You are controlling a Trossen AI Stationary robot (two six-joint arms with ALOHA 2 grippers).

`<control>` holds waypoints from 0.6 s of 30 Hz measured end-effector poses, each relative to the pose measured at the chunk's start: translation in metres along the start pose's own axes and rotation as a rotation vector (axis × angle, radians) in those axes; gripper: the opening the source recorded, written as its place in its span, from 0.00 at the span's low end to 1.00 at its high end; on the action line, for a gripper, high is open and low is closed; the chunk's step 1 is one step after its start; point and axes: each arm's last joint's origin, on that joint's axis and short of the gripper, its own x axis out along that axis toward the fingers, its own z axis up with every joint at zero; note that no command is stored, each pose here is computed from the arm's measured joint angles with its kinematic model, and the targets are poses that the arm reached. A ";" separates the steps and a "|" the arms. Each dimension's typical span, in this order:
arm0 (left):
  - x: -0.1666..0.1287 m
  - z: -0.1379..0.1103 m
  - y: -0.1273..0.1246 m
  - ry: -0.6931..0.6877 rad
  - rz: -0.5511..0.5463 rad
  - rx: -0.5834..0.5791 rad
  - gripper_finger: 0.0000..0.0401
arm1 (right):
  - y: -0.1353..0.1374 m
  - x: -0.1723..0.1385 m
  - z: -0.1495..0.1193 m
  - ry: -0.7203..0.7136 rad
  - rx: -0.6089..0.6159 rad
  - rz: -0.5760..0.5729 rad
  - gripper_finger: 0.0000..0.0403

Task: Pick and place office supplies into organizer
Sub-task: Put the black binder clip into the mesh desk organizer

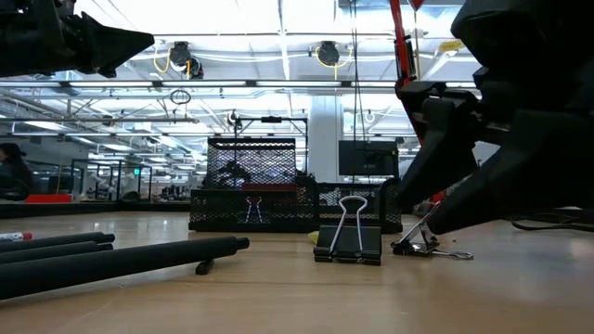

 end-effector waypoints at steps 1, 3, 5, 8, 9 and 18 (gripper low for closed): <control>0.000 0.000 0.000 0.001 0.000 0.000 0.06 | 0.000 0.000 0.000 0.000 -0.003 0.001 0.33; 0.000 0.000 0.000 0.000 0.000 0.000 0.06 | 0.000 0.000 0.000 0.000 0.000 0.003 0.30; 0.000 0.000 0.000 0.001 0.000 0.000 0.06 | 0.000 0.000 0.000 0.002 0.014 0.005 0.26; 0.000 0.000 0.000 0.000 0.000 -0.001 0.06 | 0.000 0.000 0.000 0.002 0.022 0.006 0.18; 0.000 0.000 0.000 0.000 0.000 -0.001 0.06 | 0.000 0.000 0.000 0.003 0.022 0.007 0.14; 0.000 0.000 0.000 0.000 0.000 -0.001 0.06 | -0.002 0.000 0.001 -0.004 0.046 -0.001 0.03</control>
